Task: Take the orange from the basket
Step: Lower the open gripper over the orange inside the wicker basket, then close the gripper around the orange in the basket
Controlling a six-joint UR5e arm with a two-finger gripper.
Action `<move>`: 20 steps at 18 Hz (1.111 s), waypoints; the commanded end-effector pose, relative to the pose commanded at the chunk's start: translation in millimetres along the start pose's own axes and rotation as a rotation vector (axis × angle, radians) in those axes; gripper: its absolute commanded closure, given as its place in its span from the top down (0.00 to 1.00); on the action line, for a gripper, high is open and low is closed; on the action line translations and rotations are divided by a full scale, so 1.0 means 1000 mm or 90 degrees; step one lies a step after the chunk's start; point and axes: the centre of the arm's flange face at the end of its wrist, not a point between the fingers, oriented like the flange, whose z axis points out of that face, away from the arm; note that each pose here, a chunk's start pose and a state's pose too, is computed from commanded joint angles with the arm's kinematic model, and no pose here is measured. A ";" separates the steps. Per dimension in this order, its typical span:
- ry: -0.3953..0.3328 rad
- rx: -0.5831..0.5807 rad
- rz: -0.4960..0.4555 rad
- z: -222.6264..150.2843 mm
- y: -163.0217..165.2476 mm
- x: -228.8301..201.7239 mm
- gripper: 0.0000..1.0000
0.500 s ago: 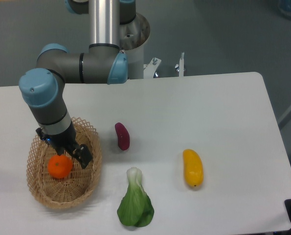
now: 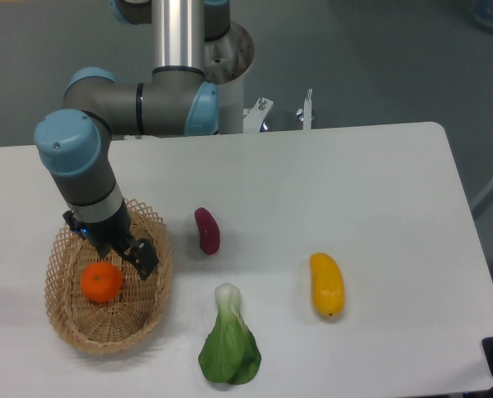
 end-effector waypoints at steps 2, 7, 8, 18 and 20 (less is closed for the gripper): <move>0.002 0.003 -0.003 -0.001 -0.001 0.001 1.00; 0.027 0.001 -0.054 0.014 -0.003 0.011 1.00; 0.030 -0.003 -0.054 0.019 -0.004 0.014 1.00; 0.055 -0.040 -0.035 0.064 -0.015 0.052 1.00; 0.058 -0.047 -0.053 0.074 -0.020 0.065 1.00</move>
